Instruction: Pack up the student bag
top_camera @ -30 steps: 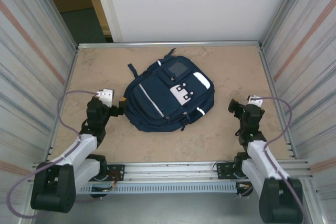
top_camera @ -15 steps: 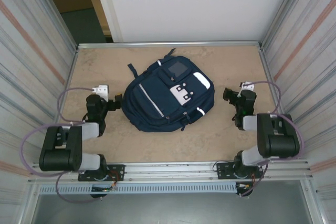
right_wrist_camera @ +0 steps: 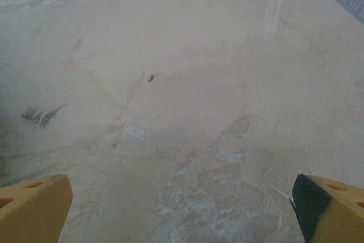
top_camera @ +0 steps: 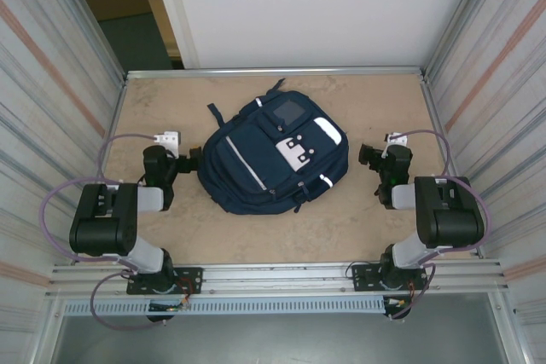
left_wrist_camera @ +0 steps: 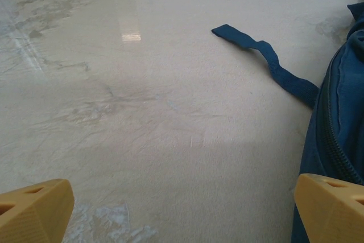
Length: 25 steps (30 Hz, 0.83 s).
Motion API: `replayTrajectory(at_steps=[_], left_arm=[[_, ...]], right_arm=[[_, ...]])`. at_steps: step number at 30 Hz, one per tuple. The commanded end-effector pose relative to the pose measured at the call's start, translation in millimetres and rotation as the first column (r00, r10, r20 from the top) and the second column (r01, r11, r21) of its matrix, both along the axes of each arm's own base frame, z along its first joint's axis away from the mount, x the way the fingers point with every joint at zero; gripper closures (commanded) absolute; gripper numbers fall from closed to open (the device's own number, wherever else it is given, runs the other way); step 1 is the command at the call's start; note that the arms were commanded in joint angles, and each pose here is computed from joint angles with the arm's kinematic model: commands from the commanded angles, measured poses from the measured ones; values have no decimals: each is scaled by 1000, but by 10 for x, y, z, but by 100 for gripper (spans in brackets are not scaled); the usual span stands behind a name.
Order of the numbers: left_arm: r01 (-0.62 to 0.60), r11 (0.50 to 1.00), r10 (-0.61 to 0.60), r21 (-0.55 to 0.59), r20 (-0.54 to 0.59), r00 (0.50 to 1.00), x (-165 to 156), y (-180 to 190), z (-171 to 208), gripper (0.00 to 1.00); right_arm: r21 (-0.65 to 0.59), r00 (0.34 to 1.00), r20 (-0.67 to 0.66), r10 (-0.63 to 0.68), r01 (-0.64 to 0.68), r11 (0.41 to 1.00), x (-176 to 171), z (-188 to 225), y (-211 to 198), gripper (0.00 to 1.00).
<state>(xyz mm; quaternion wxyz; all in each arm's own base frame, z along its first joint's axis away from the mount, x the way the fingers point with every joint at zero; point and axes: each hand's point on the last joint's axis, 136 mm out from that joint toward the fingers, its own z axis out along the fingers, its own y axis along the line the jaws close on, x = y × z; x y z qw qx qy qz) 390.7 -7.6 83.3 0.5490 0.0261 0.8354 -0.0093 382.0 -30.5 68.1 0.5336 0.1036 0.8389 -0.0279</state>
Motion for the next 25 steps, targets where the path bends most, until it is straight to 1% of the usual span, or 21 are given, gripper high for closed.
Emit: replayTrajectory(at_steps=[1, 8, 25], left_arm=[[8, 1000, -9, 27, 19, 1000, 45, -9, 81, 1], [1, 999, -2, 50, 15, 1000, 52, -23, 75, 1], [2, 999, -3, 51, 19, 1000, 51, -33, 85, 1]], right_arm=[[-30, 999, 44, 2, -1, 1000, 86, 147, -15, 1], [-28, 999, 43, 2, -1, 1000, 90, 146, -18, 1], [-28, 999, 43, 7, -5, 1000, 92, 148, -11, 1]])
